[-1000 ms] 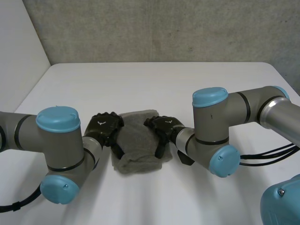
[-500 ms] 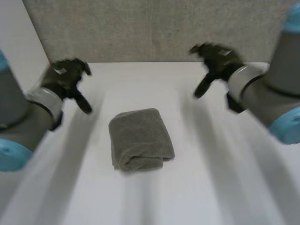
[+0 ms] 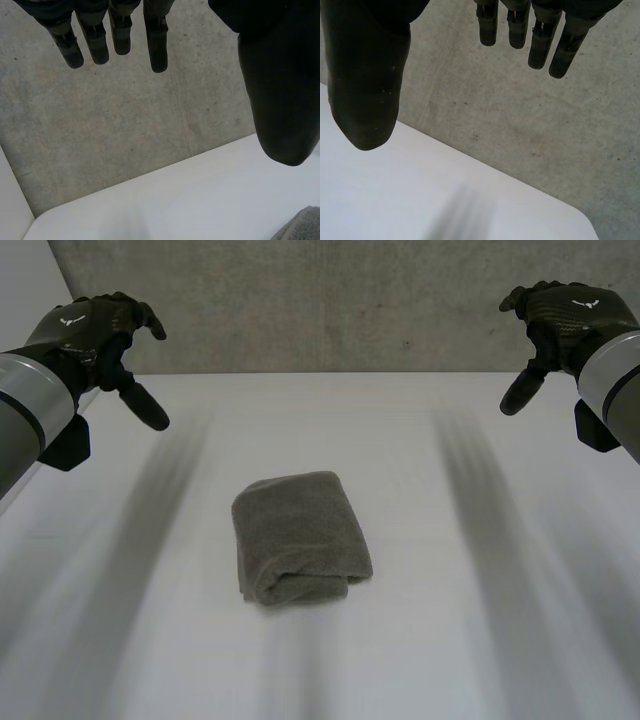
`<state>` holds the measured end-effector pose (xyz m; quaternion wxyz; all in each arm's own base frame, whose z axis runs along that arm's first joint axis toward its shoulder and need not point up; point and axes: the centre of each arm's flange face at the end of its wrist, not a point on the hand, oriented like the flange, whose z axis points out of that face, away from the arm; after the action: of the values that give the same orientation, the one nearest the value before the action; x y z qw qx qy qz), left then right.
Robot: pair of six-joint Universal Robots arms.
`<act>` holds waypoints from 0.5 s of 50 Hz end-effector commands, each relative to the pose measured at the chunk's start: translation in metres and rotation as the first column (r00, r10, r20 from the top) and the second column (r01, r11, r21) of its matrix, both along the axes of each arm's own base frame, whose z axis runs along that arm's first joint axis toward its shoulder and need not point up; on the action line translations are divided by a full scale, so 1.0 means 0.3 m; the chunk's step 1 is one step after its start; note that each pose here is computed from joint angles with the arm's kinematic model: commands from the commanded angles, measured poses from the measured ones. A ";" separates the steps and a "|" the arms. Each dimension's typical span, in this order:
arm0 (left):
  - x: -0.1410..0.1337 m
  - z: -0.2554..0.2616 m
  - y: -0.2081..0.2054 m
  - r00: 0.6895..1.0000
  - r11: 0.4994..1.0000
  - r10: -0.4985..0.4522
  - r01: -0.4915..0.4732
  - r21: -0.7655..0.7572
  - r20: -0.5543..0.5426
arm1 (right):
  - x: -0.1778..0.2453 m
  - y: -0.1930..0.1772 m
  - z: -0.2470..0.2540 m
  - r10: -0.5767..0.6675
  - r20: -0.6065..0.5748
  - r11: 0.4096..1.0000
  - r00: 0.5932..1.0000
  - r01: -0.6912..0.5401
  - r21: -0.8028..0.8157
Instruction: Fold the towel.
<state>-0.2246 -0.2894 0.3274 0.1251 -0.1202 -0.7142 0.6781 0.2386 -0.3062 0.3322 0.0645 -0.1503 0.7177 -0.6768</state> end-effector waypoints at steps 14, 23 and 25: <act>-0.050 0.026 0.036 1.000 0.999 -0.022 0.022 -0.027 -0.005 | -0.019 0.006 -0.013 -0.061 -0.035 0.998 0.998 0.061 0.006; -0.049 0.024 0.035 1.000 1.000 -0.018 0.018 -0.024 -0.006 | -0.019 0.006 -0.011 -0.063 -0.037 0.998 0.997 0.063 0.002; -0.048 0.021 0.035 1.000 1.000 -0.017 0.017 -0.019 -0.011 | -0.018 0.008 -0.007 -0.061 -0.035 0.998 0.998 0.061 -0.002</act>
<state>-0.2395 -0.2788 0.3349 0.1322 -0.1263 -0.7039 0.6864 0.2327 -0.3045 0.3286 0.0297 -0.1398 0.7248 -0.6739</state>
